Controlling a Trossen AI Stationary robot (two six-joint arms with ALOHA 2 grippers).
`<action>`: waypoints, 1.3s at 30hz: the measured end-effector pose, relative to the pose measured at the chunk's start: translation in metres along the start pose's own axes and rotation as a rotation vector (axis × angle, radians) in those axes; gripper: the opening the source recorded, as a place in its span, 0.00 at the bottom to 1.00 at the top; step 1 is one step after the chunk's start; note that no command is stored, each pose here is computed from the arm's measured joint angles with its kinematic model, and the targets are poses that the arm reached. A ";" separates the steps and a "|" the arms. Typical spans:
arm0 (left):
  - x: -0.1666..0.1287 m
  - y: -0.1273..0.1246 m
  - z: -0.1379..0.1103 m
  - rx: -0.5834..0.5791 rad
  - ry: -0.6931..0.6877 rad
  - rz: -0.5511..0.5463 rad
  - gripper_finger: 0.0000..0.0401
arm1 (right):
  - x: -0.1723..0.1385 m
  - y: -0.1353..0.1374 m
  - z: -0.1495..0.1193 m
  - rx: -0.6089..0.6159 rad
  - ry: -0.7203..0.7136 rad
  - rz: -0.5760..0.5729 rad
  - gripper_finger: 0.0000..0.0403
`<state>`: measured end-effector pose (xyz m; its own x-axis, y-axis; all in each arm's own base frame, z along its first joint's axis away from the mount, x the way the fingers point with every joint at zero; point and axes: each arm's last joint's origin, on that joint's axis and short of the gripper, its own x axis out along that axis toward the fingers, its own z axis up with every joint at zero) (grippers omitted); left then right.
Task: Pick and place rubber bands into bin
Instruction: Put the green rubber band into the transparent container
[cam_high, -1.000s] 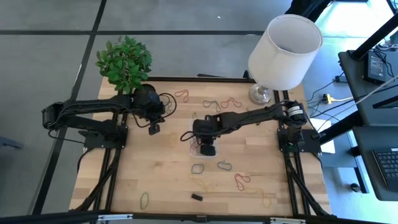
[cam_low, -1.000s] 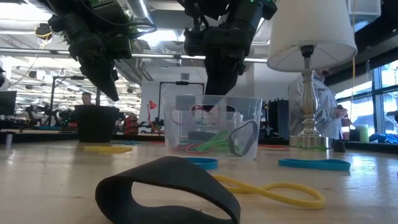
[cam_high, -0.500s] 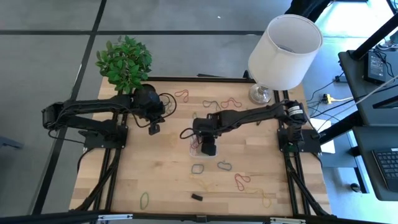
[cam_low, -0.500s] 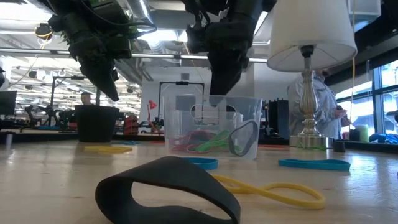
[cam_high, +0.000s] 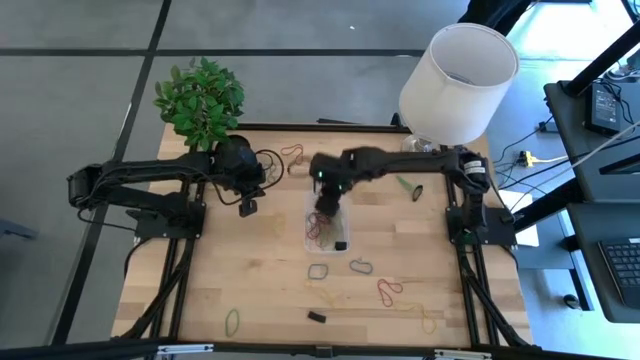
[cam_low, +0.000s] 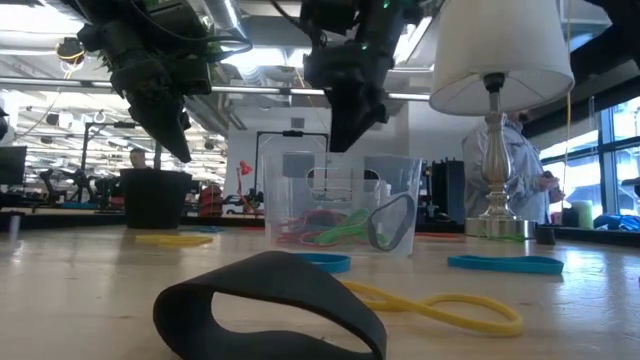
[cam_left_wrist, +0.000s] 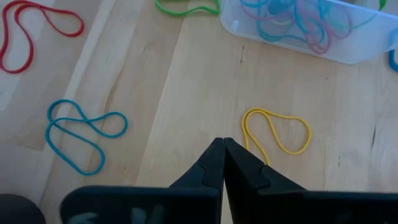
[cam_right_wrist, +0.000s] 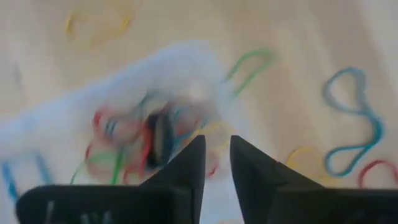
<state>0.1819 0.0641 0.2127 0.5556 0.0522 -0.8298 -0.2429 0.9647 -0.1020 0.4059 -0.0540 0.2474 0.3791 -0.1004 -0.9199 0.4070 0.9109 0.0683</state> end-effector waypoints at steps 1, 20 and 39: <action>0.000 0.000 0.000 0.000 0.000 0.000 0.01 | 0.000 -0.007 0.005 0.041 -0.025 -0.001 0.18; -0.046 -0.007 -0.010 0.080 -0.172 0.012 0.00 | -0.008 -0.050 0.073 0.398 -0.388 0.064 0.14; -0.063 -0.016 -0.016 0.038 -0.262 -0.006 0.01 | 0.093 -0.067 0.074 0.621 0.235 -0.047 0.25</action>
<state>0.1383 0.0415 0.2582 0.7449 0.1069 -0.6586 -0.2121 0.9738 -0.0819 0.4750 -0.1539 0.1856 0.1867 0.0193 -0.9822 0.8484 0.5010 0.1711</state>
